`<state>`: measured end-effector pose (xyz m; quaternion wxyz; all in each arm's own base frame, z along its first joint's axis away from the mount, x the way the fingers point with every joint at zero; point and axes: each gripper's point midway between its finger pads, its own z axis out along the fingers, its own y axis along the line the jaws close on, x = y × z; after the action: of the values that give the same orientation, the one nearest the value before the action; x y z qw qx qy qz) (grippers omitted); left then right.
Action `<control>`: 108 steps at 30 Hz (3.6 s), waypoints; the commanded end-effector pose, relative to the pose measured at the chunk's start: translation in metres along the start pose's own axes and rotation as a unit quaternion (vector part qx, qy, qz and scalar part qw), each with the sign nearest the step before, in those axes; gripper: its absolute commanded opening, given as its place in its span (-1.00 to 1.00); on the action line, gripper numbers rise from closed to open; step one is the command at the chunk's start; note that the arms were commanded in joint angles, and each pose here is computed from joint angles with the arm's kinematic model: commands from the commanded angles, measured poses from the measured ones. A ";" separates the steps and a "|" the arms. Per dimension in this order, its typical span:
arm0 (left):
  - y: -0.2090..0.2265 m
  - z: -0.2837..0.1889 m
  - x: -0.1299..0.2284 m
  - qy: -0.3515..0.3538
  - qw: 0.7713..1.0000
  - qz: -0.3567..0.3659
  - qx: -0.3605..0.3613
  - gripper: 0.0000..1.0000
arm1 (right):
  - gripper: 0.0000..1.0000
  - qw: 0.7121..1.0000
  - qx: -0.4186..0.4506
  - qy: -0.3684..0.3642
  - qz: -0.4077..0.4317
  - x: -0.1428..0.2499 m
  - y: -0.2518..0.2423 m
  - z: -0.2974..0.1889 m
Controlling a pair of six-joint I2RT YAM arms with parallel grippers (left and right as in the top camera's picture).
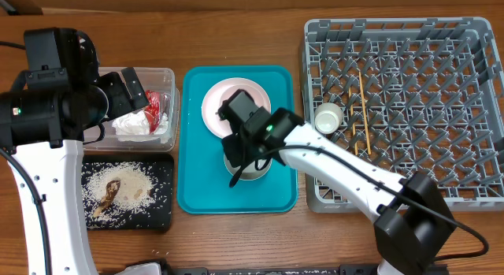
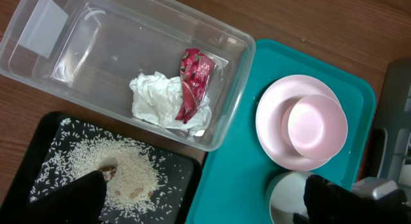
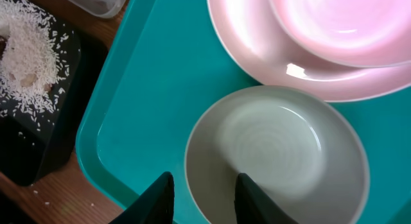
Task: Sort waste into correct bins and load items into the dishwasher
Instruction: 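Move right gripper to grey bowl on teal tray, then grasp grey bowl rim with right gripper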
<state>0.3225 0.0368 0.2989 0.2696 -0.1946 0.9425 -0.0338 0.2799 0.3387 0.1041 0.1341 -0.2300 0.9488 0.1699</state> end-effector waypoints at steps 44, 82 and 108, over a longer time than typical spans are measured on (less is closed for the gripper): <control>0.002 -0.001 -0.003 -0.005 1.000 0.000 -0.003 1.00 | -0.33 1.000 -0.006 0.017 -0.015 0.040 0.009 0.056; 0.002 -0.001 -0.003 -0.005 1.000 0.000 -0.003 0.99 | -0.55 0.995 0.090 0.045 -0.014 0.058 -0.028 0.055; 0.002 -0.001 -0.003 -0.004 1.000 0.000 -0.003 1.00 | -0.62 0.992 0.117 0.016 -0.048 0.043 -0.036 0.053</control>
<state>0.3226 0.0368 0.2989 0.2698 -0.1946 0.9425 -0.0338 0.2696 0.3132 0.0364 0.1540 -0.2590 0.9519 0.0550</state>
